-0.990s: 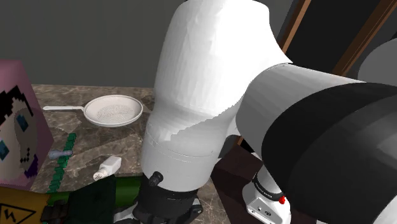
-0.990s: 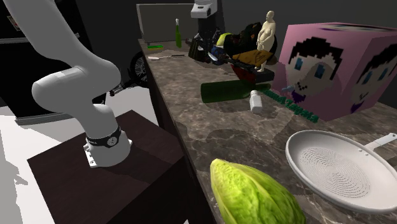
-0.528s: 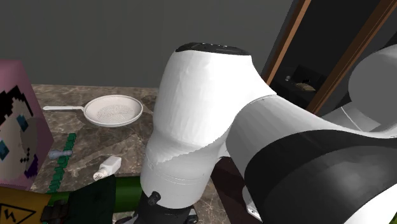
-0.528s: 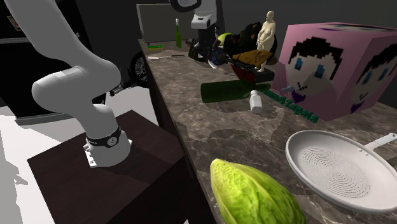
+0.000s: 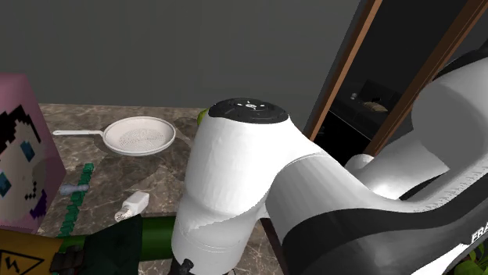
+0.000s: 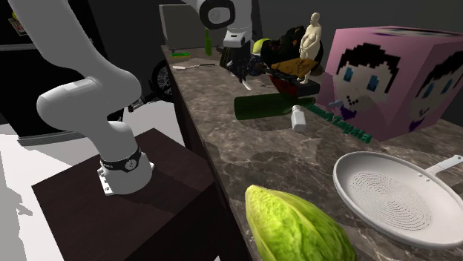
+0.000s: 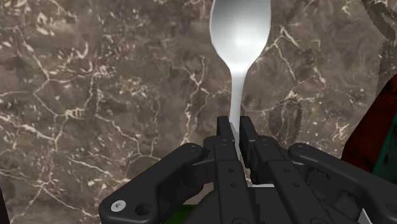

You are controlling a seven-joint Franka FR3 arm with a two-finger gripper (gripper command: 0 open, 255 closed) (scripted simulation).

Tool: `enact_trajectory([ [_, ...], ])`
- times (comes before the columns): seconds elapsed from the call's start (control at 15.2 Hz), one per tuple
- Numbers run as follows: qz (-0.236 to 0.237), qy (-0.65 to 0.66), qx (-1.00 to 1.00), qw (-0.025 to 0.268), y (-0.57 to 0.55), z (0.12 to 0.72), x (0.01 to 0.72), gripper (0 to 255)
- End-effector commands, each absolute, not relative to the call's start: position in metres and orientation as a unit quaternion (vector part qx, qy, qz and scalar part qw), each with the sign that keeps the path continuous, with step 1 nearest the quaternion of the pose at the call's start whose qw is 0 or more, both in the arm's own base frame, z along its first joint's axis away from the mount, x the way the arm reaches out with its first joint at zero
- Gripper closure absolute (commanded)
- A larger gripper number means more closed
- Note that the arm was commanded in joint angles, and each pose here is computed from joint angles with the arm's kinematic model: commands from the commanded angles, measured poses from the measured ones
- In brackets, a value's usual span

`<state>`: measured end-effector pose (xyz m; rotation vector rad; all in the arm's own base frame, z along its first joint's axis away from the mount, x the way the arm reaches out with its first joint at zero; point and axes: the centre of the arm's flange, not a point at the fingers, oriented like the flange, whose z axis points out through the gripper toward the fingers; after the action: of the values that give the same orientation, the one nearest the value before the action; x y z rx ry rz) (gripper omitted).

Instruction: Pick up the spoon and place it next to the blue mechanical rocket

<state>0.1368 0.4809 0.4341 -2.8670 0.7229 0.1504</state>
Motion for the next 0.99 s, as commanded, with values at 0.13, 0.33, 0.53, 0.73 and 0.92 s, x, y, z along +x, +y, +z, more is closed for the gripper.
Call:
enact_trajectory([
  [0.13, 0.05, 0.243, -0.964, 0.091, 0.48, 0.413, 0.136, 255],
  [0.33, 0.05, 0.243, -0.964, 0.091, 0.48, 0.397, 0.136, 255],
  [0.53, 0.05, 0.243, -0.964, 0.091, 0.48, 0.382, 0.136, 255],
  [0.73, 0.05, 0.243, -0.964, 0.091, 0.48, 0.366, 0.136, 255],
  [0.92, 0.05, 0.243, -0.964, 0.091, 0.48, 0.358, 0.136, 255],
])
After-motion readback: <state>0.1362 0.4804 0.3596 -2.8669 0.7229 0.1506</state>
